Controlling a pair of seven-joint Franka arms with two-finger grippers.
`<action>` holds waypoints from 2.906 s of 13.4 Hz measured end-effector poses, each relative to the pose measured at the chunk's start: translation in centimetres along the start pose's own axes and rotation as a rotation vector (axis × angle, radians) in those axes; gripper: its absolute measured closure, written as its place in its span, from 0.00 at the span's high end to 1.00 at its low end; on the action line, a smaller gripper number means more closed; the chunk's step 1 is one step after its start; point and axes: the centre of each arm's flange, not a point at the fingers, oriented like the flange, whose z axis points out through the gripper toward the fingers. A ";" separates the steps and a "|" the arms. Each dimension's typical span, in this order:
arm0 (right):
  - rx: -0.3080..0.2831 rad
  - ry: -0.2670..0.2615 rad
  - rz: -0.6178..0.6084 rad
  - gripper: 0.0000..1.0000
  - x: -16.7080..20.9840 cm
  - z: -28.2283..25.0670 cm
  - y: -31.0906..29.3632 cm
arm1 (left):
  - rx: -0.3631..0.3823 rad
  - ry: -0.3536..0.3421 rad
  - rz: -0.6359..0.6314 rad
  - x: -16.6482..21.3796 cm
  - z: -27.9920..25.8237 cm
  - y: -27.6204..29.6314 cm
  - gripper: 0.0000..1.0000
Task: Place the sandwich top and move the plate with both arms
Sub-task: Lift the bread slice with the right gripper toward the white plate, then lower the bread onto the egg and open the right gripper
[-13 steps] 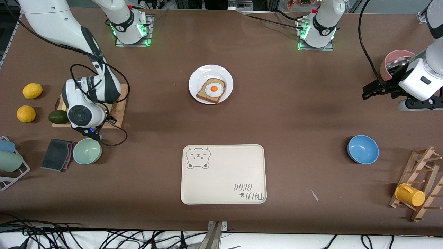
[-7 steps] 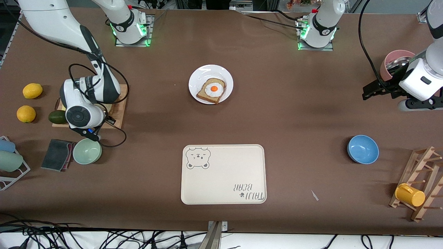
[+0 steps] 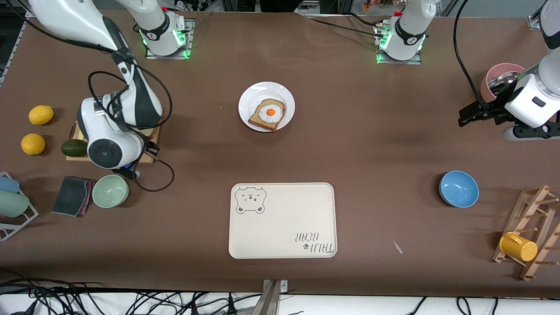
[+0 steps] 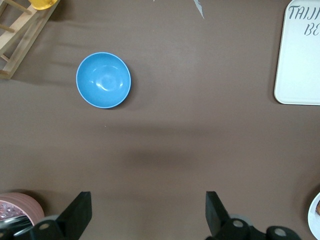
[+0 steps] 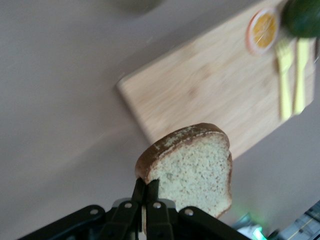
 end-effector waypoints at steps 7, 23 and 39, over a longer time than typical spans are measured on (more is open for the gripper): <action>0.077 0.000 0.123 0.04 -16.4 -4.1 -12.3 | 0.000 0.000 0.000 0.0 0.0 0.0 1.00; 0.135 0.179 0.040 0.04 -32.2 1.1 -25.7 | 0.000 0.000 0.000 0.0 0.0 0.0 1.00; 0.162 0.287 0.042 1.00 -23.5 -11.3 -17.1 | 0.000 0.000 0.001 0.0 0.0 0.1 1.00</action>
